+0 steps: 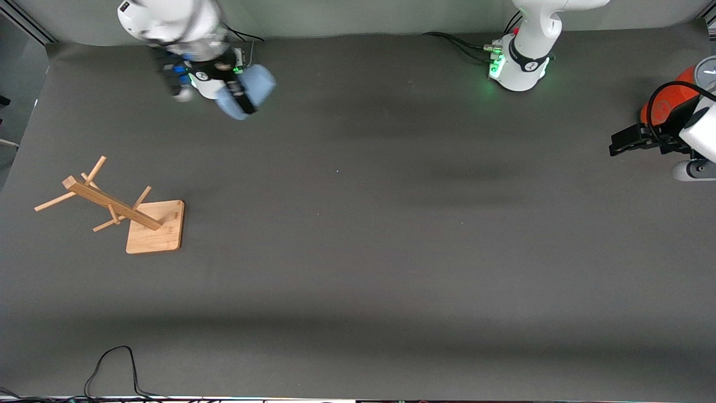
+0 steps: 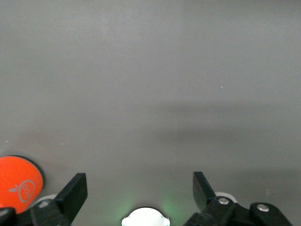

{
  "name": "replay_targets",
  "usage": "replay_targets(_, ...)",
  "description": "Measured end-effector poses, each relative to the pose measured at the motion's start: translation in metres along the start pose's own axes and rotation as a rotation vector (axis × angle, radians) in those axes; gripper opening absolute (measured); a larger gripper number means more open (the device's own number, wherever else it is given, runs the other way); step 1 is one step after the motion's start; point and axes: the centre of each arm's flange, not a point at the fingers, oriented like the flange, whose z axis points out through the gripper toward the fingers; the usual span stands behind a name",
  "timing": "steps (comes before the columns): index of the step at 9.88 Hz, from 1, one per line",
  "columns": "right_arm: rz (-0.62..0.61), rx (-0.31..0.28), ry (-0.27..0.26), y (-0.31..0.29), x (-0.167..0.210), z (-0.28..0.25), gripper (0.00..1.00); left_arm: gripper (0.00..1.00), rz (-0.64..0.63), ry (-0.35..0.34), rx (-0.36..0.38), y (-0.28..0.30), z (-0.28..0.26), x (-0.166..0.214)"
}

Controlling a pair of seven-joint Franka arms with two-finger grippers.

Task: Rotate and upright cup with both arms
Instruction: 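Lift the blue cup off the peg and carry it to mid-table, then lower the blue cup onto the table on its side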

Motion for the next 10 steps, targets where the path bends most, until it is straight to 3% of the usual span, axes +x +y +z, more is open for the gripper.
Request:
replay_targets(4,0.25,0.002,0.066,-0.093,-0.119,0.089,0.81,1.0,0.003,-0.001,-0.001,0.0,0.001,0.0)
replay_targets(7,0.349,-0.012,0.135,-0.122,-0.191,0.179,0.81,1.0,0.008,-0.004,-0.001,0.001,0.002,0.001)
replay_targets(10,0.441,-0.017,0.193,-0.144,-0.225,0.254,0.81,1.0,0.012,-0.007,-0.001,0.002,0.004,0.002)
